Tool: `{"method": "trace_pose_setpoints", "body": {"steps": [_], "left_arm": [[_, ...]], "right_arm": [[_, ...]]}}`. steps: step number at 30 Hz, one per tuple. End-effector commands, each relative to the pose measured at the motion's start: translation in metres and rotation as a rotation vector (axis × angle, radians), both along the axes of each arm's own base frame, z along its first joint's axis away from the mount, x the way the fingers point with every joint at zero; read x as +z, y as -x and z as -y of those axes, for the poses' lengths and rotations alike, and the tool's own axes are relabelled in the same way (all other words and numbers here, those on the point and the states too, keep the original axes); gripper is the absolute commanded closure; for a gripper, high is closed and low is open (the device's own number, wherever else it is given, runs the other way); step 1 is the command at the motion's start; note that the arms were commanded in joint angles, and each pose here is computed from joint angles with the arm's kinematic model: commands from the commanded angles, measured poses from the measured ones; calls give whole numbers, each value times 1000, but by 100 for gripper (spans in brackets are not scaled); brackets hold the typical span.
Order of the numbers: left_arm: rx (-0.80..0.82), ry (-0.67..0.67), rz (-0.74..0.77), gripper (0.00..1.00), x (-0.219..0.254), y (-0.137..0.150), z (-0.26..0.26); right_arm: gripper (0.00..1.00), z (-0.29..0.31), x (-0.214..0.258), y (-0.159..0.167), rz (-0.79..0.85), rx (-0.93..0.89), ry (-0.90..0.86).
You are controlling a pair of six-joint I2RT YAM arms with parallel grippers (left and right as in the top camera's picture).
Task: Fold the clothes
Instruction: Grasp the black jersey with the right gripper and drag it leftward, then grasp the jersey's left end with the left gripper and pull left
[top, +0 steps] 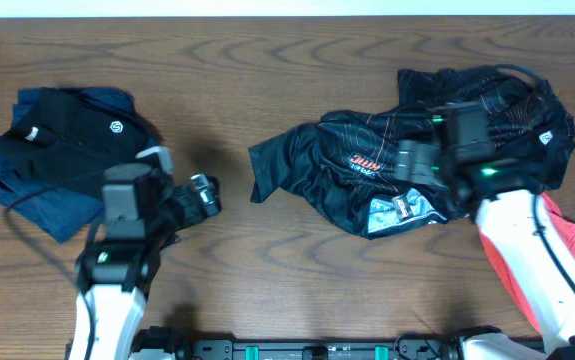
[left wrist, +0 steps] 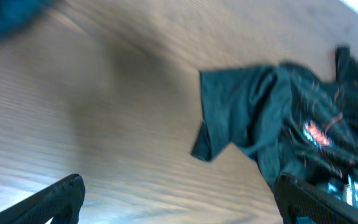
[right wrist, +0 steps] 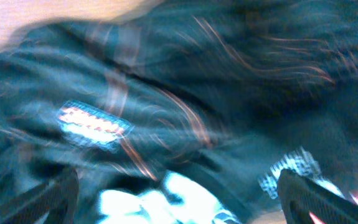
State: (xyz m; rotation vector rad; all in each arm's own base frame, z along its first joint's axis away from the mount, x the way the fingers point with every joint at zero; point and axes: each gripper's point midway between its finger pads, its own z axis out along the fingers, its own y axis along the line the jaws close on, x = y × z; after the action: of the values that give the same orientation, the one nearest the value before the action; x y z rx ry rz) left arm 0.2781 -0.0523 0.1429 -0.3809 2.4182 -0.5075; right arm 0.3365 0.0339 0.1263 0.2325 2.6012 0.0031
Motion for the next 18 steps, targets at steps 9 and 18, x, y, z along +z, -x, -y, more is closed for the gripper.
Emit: {"method": "trace_pose_setpoints", "body": {"steps": [9,18], "left_arm": [[-205,140,-151,2,-56,-23,111],[-239,250,-219,4,-101,-23,189]], "right_arm": [[1,85,-14,38,-145,-351,-26],[1,87,-16,43,-166,-360,-25]]}}
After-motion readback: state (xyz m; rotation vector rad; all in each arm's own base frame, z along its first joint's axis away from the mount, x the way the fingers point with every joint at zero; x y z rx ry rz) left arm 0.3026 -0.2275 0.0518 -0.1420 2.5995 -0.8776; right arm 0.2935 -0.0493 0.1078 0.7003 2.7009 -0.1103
